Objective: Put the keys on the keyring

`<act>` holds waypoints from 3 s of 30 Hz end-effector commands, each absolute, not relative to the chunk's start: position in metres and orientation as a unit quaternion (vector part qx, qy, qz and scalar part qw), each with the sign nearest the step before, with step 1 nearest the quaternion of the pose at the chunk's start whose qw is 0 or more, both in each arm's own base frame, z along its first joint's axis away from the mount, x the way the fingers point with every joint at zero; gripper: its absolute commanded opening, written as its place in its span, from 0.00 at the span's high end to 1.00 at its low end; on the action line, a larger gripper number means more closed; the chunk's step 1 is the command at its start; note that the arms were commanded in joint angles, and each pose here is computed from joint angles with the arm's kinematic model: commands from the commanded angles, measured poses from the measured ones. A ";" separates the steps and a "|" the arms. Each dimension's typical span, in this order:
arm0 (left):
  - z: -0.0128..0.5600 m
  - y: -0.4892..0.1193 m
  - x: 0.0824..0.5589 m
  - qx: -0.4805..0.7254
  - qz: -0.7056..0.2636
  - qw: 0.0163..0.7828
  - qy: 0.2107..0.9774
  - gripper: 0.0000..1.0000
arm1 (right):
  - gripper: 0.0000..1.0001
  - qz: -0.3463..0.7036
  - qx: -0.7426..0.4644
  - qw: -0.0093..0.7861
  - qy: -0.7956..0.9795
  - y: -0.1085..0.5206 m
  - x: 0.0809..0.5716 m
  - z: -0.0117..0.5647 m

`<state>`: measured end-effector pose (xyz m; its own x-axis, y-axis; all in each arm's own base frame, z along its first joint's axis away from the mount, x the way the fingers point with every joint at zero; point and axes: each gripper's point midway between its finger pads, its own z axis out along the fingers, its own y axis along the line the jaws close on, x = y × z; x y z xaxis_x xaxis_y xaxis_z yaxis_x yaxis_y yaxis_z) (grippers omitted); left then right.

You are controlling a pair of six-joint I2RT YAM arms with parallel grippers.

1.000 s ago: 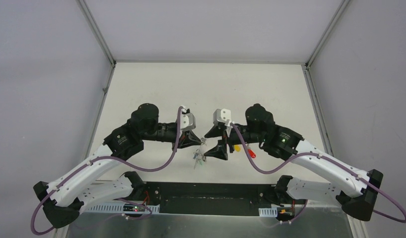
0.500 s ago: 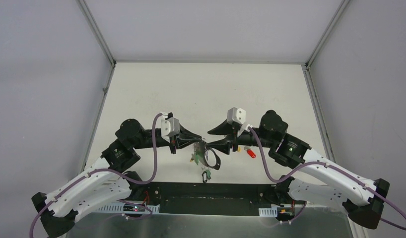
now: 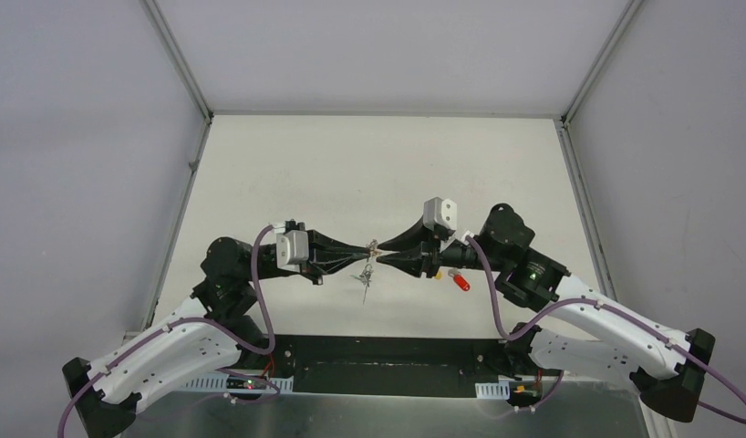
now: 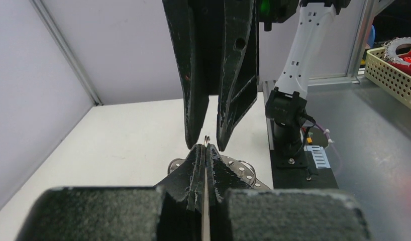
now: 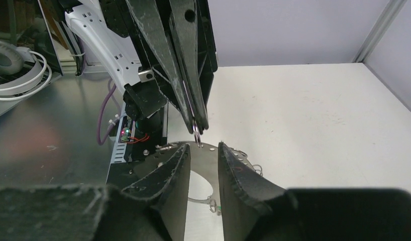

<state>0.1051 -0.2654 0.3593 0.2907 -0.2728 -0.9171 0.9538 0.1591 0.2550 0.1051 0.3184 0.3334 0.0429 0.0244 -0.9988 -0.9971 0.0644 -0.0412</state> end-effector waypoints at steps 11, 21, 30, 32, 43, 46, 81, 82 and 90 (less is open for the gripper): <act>0.391 -0.261 0.094 0.445 -0.473 0.689 0.322 1.00 | 0.76 0.500 -0.493 0.536 0.469 0.326 0.100 0.347; 0.387 -0.261 0.095 0.444 -0.472 0.686 0.330 1.00 | 0.78 0.510 -0.487 0.537 0.463 0.327 0.098 0.351; 0.381 -0.263 0.094 0.451 -0.477 0.672 0.343 1.00 | 1.00 0.513 -0.485 0.526 0.474 0.336 0.103 0.350; 0.376 -0.263 0.094 0.456 -0.477 0.664 0.353 1.00 | 1.00 0.514 -0.487 0.525 0.472 0.336 0.102 0.351; 0.334 -0.257 0.099 0.524 -0.418 0.587 0.454 0.73 | 1.00 0.463 -0.518 0.463 0.550 0.327 0.107 0.319; 0.322 -0.258 0.101 0.534 -0.413 0.567 0.471 0.73 | 1.00 0.451 -0.536 0.434 0.567 0.326 0.105 0.309; 0.308 -0.283 0.113 0.539 -0.431 0.540 0.483 0.85 | 1.00 0.438 -0.561 0.303 0.634 0.330 0.097 0.290; 0.308 -0.283 0.112 0.540 -0.430 0.539 0.482 0.88 | 1.00 0.438 -0.561 0.304 0.633 0.330 0.097 0.291; 0.303 -0.283 0.111 0.549 -0.430 0.523 0.490 1.00 | 1.00 0.433 -0.558 0.313 0.634 0.330 0.101 0.291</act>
